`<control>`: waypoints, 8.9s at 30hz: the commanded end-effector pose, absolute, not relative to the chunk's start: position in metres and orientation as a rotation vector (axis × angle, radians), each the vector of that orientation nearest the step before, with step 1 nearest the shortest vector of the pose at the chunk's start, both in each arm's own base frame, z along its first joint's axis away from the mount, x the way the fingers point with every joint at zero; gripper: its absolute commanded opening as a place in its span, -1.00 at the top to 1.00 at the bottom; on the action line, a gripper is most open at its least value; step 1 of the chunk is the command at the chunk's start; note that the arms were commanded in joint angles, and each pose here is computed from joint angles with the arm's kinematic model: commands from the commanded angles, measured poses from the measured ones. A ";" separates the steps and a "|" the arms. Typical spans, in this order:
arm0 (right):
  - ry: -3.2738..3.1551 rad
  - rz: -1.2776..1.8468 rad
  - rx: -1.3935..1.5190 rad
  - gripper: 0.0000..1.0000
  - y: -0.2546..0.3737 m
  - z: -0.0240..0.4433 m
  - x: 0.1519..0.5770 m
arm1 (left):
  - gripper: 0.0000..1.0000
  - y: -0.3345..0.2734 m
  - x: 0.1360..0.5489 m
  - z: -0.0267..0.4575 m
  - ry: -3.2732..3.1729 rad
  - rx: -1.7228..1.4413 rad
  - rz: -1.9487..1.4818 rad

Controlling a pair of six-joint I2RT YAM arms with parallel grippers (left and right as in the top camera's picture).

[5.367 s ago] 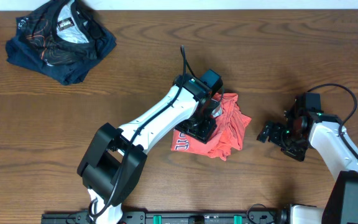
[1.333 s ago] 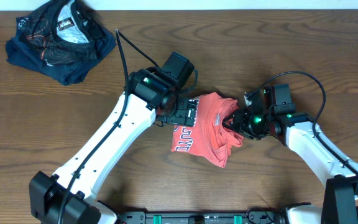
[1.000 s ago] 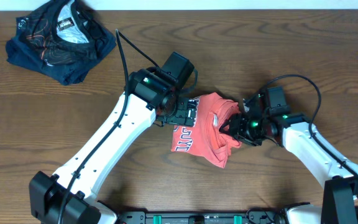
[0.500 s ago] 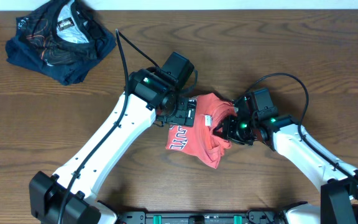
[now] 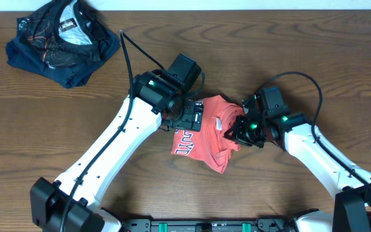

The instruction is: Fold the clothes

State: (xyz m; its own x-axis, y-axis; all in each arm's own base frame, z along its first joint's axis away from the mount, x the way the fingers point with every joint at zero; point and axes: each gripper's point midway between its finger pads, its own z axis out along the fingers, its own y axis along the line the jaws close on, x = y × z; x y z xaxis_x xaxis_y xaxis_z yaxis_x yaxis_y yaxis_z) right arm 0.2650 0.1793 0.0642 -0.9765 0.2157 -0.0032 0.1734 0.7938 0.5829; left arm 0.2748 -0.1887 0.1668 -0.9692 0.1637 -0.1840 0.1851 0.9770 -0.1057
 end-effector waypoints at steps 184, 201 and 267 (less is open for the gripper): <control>3.061 0.614 -0.019 0.51 0.194 0.100 0.290 | -0.93 -0.142 0.282 0.159 3.000 0.097 -0.034; 3.145 0.675 0.054 0.49 0.208 0.060 0.281 | -0.93 -0.142 0.282 0.159 3.000 0.097 -0.033; 3.267 0.137 -0.012 0.72 0.172 0.070 0.258 | -0.93 -0.142 0.283 0.159 2.997 0.097 -0.035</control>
State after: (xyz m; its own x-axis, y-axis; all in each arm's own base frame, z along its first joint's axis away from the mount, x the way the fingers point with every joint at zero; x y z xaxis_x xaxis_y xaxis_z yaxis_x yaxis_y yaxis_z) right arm 0.2393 0.1612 0.0465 -0.9785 -0.0180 0.2055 -0.0126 0.9995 0.0272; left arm 0.2834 -0.1454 0.1616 -0.9861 0.0711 -0.1498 0.0766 0.9966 -0.0307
